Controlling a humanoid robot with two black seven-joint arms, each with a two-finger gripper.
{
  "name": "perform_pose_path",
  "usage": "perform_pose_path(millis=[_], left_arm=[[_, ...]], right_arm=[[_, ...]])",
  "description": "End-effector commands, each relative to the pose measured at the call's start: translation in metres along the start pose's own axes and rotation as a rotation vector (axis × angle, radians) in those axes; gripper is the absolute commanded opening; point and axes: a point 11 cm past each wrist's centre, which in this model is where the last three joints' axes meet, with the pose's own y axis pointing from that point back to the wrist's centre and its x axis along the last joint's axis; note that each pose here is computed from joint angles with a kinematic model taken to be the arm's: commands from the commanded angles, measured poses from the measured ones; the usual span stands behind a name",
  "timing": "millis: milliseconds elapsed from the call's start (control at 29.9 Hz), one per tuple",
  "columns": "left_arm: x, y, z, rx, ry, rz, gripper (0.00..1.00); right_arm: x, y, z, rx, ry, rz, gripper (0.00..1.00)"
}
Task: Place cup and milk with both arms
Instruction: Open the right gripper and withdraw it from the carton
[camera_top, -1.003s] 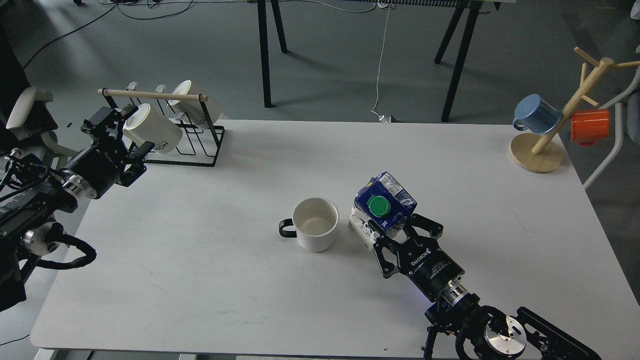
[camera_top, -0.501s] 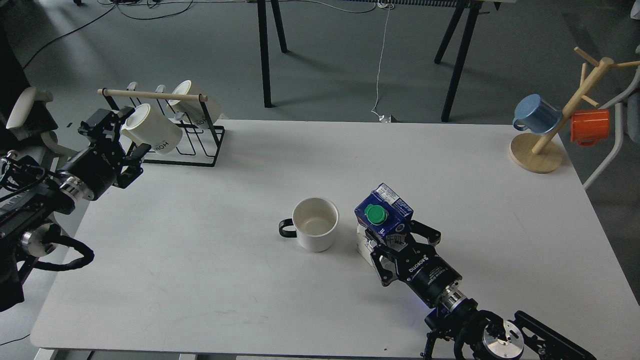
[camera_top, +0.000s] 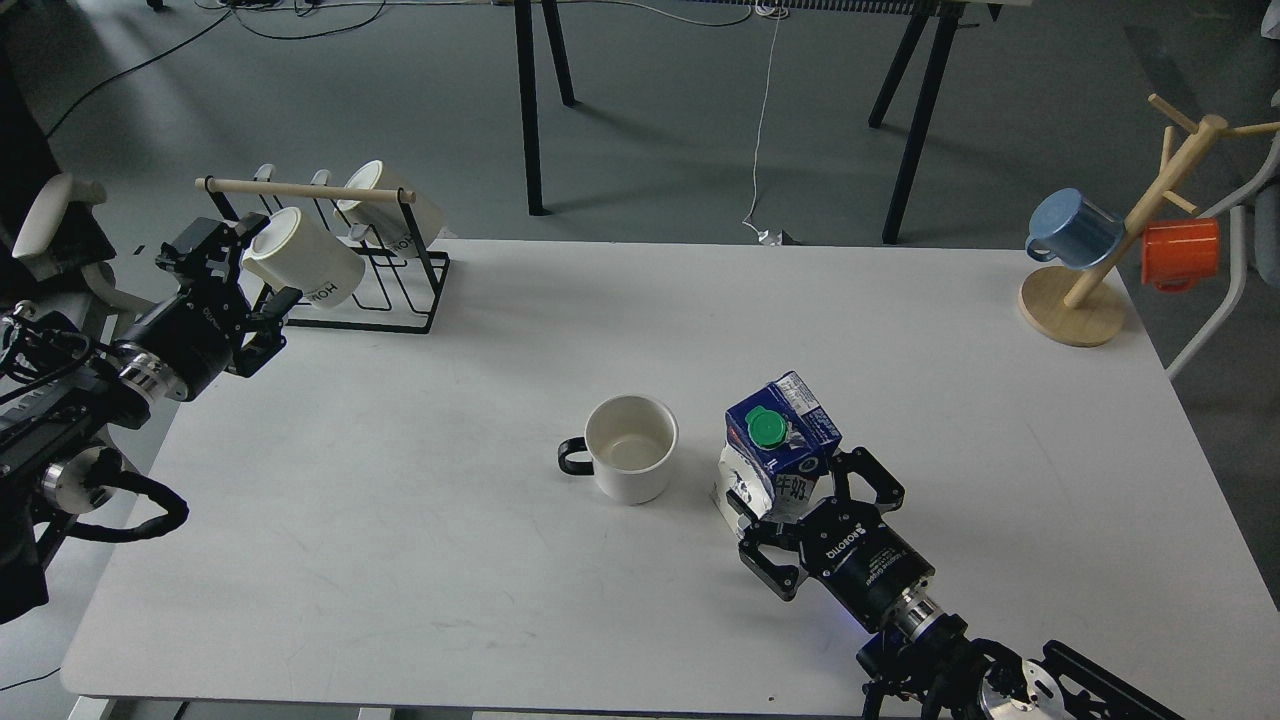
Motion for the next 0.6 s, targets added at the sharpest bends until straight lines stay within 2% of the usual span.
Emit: perform_pose_path(millis=[0,267,401,568], left_arm=[[-0.001,0.0,0.0,-0.001,0.001,-0.001,0.98],[-0.003,-0.002,-0.001,-0.001,0.004,-0.005,0.98],[-0.001,-0.001,0.0,-0.001,0.001,-0.003,0.98],[0.0,0.0,0.0,0.0,0.0,-0.001,0.98]], right_arm=[[0.006,0.023,-0.003,0.002,0.003,0.032,0.97],[0.018,0.1,-0.042,0.042,0.081,0.161,0.97],[0.01,0.136,-0.101,0.129,0.19,0.23,0.97],[-0.038,0.147,-0.188,0.339,0.311,0.159,0.97]])
